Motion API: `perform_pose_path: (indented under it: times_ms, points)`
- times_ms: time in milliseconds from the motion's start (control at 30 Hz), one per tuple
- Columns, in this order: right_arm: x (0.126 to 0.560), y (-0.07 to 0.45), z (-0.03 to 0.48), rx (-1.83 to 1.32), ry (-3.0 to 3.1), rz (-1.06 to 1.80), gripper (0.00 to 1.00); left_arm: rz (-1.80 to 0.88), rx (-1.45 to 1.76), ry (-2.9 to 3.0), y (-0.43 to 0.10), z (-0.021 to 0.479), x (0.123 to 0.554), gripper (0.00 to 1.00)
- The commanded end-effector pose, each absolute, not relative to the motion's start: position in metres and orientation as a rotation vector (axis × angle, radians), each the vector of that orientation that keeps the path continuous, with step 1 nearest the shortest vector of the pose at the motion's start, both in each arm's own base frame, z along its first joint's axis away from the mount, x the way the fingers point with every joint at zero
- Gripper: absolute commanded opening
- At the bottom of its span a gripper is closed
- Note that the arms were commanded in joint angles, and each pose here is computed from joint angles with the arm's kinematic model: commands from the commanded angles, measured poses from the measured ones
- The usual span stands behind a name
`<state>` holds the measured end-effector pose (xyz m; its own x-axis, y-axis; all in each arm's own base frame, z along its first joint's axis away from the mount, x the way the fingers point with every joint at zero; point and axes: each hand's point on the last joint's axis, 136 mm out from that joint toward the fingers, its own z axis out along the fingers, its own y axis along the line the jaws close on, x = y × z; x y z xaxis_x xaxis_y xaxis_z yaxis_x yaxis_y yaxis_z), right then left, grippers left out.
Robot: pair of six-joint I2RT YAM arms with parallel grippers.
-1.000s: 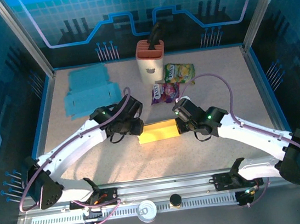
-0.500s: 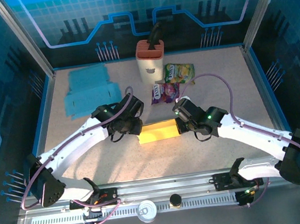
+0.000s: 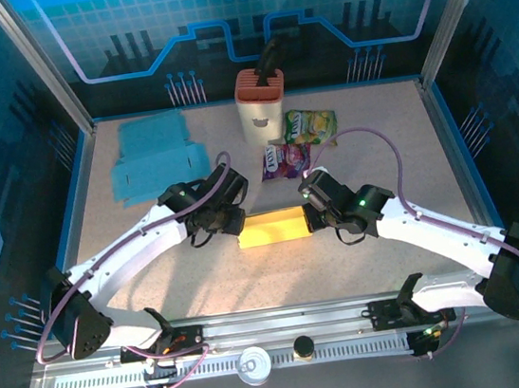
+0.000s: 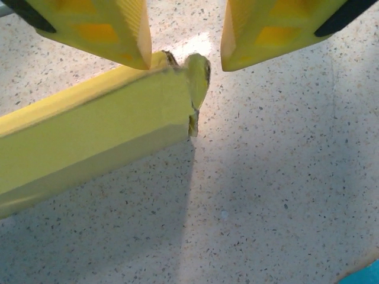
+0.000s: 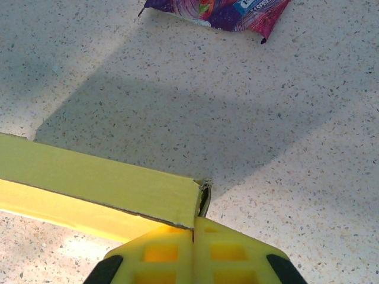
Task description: Fold the paper box
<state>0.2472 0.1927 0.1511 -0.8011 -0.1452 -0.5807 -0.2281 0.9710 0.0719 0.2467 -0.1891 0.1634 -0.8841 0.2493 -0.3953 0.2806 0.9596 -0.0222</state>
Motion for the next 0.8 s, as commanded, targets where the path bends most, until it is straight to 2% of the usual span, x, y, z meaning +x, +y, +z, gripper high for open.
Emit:
perform_pose_path:
  times_ms: [0, 167, 467, 767]
  points:
    - [0.244, 0.199, 0.155, -0.294, 2.523, 0.2, 0.0, -0.103, 0.383, 2.692, -0.177, 0.17, 0.239, 0.41]
    - [0.244, 0.2, 0.155, -0.296, 2.525, 0.204, 0.0, -0.076, 0.441, 2.723, -0.174, 0.159, 0.235, 0.38]
    - [0.243, 0.199, 0.156, -0.294, 2.525, 0.205, 0.0, -0.059, 0.466, 2.7, -0.183, 0.163, 0.249, 0.23]
    - [0.243, 0.199, 0.156, -0.296, 2.523, 0.209, 0.0, -0.033, 0.465, 2.711, -0.184, 0.158, 0.252, 0.18]
